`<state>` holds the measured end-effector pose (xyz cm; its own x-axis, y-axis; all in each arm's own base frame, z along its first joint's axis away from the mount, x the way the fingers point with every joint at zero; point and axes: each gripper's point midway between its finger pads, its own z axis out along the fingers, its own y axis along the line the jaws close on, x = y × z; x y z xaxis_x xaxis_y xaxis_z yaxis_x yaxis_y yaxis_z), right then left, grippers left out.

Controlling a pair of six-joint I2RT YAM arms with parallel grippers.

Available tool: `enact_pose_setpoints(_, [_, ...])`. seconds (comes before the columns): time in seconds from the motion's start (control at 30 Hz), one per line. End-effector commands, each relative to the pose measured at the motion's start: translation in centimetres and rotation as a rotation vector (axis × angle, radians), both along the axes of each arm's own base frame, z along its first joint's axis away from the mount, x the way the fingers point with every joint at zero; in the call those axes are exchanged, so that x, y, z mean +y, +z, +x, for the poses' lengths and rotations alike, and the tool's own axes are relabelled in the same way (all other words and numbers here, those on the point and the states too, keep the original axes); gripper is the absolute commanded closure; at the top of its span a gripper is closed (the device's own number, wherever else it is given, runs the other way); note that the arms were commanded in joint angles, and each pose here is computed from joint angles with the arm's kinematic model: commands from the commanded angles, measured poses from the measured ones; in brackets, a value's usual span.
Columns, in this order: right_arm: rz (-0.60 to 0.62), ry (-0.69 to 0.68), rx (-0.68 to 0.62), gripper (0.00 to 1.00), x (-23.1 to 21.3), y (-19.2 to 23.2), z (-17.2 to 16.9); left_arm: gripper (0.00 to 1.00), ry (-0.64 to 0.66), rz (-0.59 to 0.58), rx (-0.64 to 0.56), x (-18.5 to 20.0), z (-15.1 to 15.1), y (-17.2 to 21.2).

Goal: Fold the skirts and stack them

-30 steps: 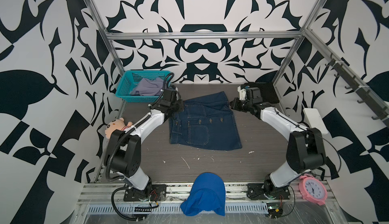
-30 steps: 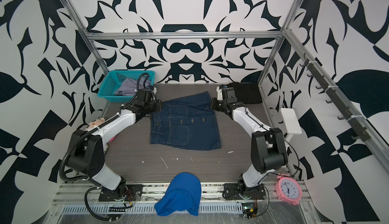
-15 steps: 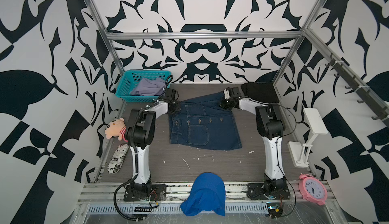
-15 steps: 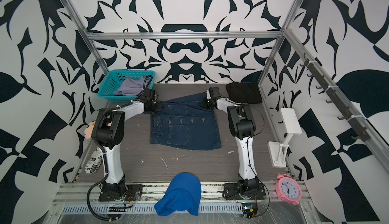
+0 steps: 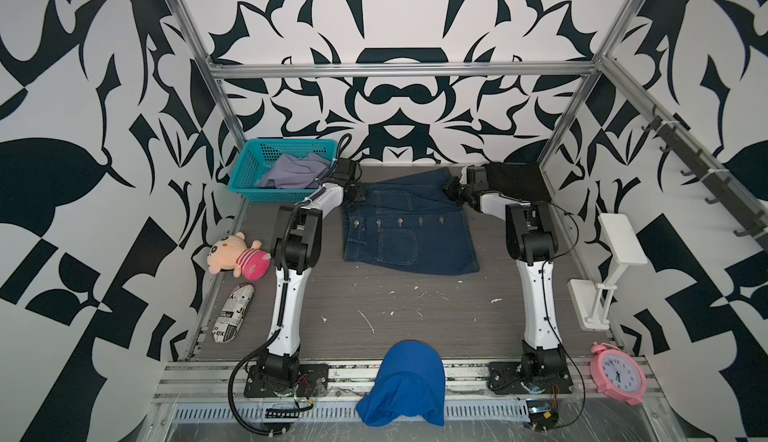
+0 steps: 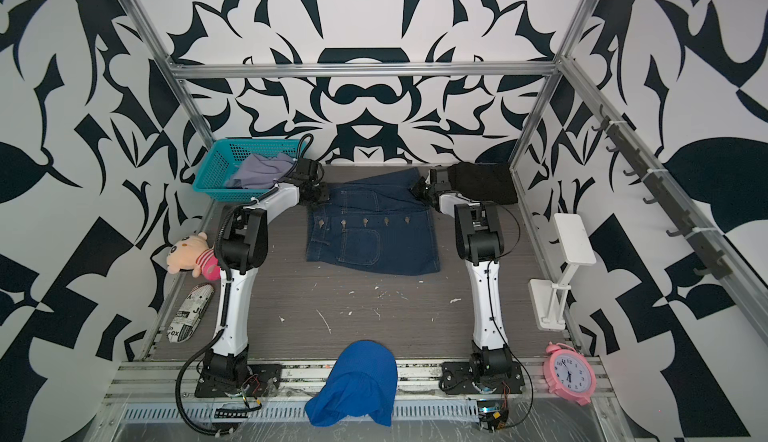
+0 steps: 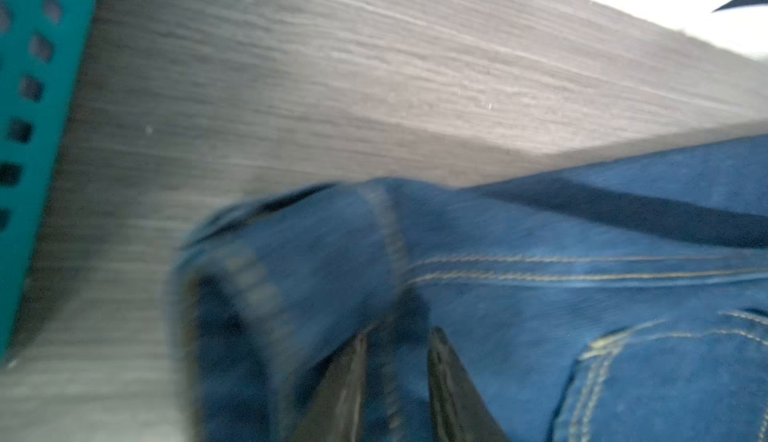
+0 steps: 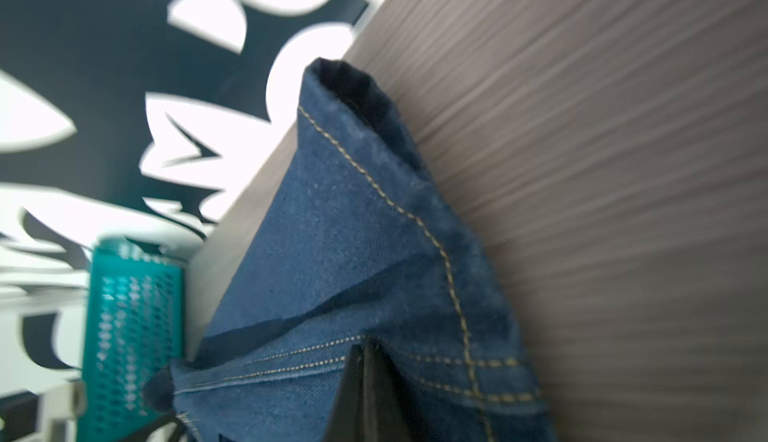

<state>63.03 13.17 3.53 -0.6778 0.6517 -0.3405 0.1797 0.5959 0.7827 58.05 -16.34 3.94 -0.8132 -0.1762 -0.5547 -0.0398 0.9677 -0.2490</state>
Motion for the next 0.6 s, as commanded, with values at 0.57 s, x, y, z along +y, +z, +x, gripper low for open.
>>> enact_pose_setpoints(0.57, [-0.081,0.169,-0.099,0.98,1.8,13.3,-15.8,0.61,-0.127,-0.151,-0.196,-5.3,-9.5,12.5])
